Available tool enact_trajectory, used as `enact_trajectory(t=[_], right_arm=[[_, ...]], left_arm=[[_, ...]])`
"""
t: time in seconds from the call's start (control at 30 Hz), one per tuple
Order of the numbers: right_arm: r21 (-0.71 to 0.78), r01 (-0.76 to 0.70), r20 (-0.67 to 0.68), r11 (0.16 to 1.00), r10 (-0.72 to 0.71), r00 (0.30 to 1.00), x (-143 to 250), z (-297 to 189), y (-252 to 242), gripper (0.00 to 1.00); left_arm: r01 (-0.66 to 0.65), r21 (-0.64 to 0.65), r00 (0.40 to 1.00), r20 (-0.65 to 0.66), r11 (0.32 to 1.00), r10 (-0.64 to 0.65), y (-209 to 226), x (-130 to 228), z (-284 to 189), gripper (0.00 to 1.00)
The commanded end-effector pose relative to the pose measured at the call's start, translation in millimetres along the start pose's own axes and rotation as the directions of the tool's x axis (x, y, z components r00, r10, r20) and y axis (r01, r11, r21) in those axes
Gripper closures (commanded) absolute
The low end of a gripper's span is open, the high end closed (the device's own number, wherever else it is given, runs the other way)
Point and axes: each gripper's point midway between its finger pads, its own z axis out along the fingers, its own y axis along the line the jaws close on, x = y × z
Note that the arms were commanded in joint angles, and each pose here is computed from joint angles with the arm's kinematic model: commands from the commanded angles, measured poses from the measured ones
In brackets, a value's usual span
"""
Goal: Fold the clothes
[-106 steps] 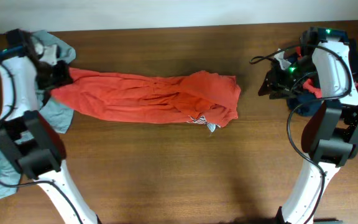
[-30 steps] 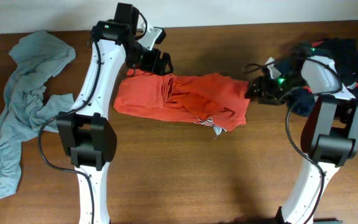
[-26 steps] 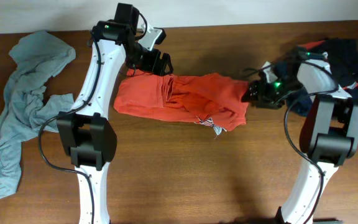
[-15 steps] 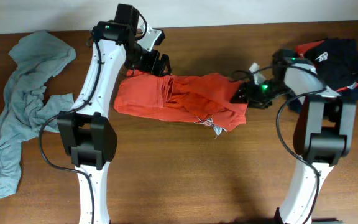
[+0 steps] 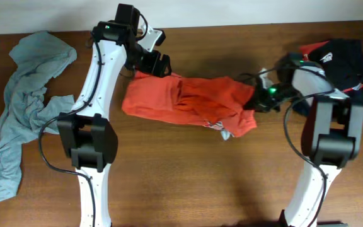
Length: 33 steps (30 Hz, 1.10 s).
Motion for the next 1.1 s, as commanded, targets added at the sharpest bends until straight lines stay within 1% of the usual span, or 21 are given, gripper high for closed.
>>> enact_trajectory(t=[0.0, 0.1, 0.2, 0.3, 0.4, 0.57, 0.7, 0.9, 1.07], right_arm=[[0.016, 0.011, 0.083, 1.000, -0.012, 0.997, -11, -39, -8, 0.96], [0.021, 0.018, 0.134, 1.000, -0.021, 0.991, -14, -67, -6, 0.96], [0.036, 0.069, 0.166, 0.997, -0.074, 0.983, -15, -93, 8, 0.96], [0.044, 0.113, 0.183, 0.993, -0.119, 0.976, -15, -112, 33, 0.96], [0.051, 0.183, 0.185, 0.982, -0.189, 0.964, -16, -117, 66, 0.96], [0.046, 0.301, 0.184, 0.953, -0.304, 0.935, -19, -100, 135, 0.96], [0.029, 0.377, 0.209, 0.926, -0.374, 0.903, -21, -77, 184, 0.96], [0.056, 0.465, 0.241, 0.883, -0.464, 0.852, -18, -42, 241, 0.96], [0.055, 0.547, 0.307, 0.835, -0.535, 0.787, -16, -24, 287, 0.96]], left_arm=[[0.013, -0.016, 1.000, 0.007, 1.000, -0.013, 15, 0, -2, 0.08], [0.019, -0.022, 1.000, 0.018, 1.000, -0.019, 21, -2, -4, 0.08], [0.032, -0.029, 0.999, 0.036, 0.999, -0.031, 28, -4, -8, 0.08], [0.080, -0.039, 0.995, 0.063, 0.996, -0.077, 40, -8, -16, 0.09], [0.109, -0.047, 0.990, 0.098, 0.993, -0.104, 53, -12, -30, 0.09], [0.150, -0.081, 0.976, 0.172, 0.985, -0.134, 83, -19, -64, 0.09], [0.192, -0.103, 0.963, 0.210, 0.976, -0.167, 108, -16, -84, 0.09], [0.254, -0.117, 0.950, 0.217, 0.960, -0.225, 136, -2, -98, 0.09], [0.263, -0.120, 0.947, 0.222, 0.957, -0.232, 141, 0, -100, 0.09]])
